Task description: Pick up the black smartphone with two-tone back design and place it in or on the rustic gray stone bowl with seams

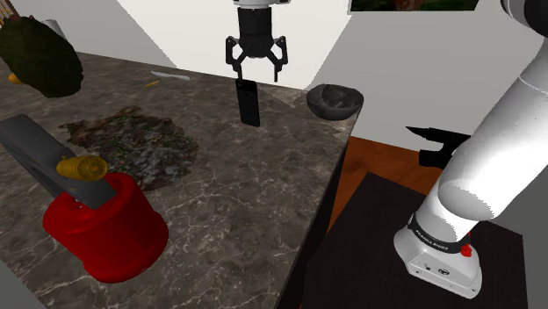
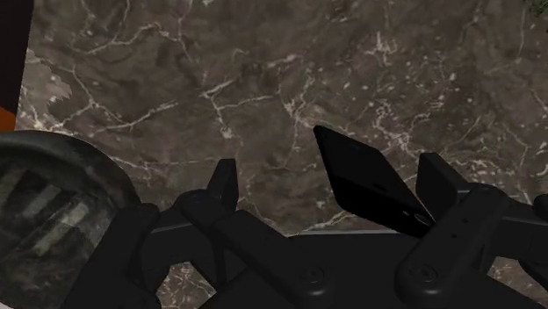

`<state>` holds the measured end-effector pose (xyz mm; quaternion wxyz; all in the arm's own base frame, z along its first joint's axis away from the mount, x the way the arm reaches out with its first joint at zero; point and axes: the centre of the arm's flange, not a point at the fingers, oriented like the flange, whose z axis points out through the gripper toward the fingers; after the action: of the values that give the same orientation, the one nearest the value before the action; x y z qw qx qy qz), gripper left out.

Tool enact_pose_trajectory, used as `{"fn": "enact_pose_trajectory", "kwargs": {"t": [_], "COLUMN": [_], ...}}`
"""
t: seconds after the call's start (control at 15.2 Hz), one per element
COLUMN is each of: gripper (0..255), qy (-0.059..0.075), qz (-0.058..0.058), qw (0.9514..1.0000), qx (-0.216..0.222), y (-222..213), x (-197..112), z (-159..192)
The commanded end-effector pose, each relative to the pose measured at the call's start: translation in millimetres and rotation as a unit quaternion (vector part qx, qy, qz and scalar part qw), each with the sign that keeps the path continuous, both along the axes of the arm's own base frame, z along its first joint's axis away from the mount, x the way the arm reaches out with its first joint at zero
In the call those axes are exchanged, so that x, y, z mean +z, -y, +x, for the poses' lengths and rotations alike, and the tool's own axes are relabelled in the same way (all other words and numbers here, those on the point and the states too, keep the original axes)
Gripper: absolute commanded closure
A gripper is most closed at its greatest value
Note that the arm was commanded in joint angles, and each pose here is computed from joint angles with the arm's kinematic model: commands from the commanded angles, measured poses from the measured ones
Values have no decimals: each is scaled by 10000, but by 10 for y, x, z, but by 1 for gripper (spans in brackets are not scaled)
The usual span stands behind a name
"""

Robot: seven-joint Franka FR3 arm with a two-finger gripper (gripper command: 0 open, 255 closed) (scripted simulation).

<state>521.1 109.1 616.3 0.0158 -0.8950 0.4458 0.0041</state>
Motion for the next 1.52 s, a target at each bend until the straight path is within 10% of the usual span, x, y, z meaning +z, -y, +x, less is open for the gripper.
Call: {"fn": "enact_pose_trajectory", "kwargs": {"t": [0.0,1.19,1.25,1.45], "gripper": [0,0,255,255], "qy": [-42,-92,-92,-92], "qz": [-54,-113,-113,-113], "qw": [9990,9958,9958,9958], "qx": [-449,-909,-909,-909], "y": [15,25,25,24], "x": [-5,-408,-408,-408], "z": [270,575,575,573]}}
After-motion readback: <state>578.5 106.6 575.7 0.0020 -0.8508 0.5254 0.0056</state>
